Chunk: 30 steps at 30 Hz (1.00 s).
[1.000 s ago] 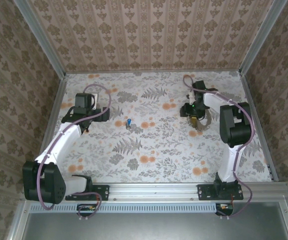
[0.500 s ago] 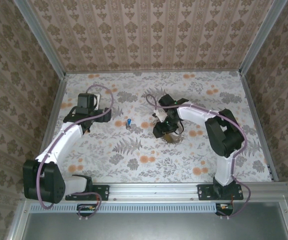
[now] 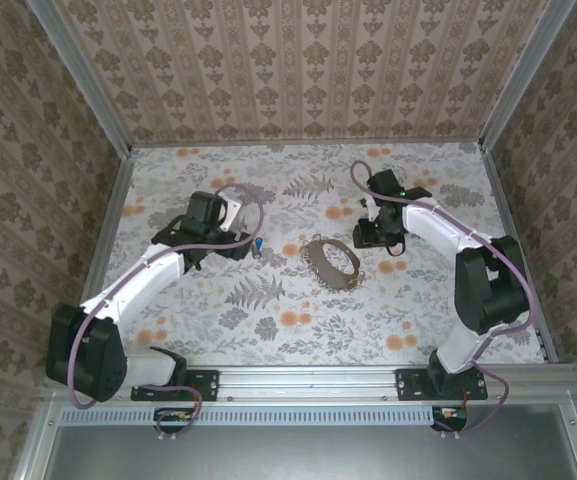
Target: Put the keys on the keyring
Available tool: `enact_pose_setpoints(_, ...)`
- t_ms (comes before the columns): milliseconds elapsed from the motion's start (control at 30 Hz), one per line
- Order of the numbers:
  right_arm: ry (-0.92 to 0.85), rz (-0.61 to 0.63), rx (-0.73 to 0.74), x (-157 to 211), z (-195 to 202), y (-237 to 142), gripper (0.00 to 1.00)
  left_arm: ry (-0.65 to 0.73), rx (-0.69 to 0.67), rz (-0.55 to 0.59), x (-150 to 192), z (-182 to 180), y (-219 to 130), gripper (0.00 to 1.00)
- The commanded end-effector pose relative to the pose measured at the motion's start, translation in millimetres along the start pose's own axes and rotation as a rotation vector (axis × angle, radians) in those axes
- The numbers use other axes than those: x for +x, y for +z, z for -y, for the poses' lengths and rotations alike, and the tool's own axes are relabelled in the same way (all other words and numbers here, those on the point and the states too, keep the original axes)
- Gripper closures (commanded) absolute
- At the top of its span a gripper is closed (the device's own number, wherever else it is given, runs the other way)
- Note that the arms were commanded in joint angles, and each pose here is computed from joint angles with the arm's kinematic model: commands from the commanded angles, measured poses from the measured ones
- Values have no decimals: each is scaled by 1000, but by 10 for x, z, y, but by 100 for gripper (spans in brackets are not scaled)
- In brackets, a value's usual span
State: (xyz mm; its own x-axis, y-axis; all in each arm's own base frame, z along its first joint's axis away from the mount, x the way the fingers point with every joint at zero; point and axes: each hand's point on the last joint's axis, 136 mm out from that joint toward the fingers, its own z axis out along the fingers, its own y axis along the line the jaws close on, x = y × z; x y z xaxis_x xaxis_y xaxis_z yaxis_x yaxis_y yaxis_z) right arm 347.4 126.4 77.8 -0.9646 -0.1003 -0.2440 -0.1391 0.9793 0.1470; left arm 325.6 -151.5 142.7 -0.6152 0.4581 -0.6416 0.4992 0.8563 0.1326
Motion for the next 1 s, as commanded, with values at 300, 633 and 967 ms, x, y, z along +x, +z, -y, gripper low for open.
enact_pose_setpoints(300,-456,-160,107,-18,-143,423,54,113,189,-9,-38,507,-70,0)
enact_pose_setpoints(633,-427,-263,172,18,-10,734,54,116,169,42,-97,469,-172,0)
enact_pose_setpoints(967,-458,-324,122,137,-61,796,64,129,169,62,-121,467,-227,0)
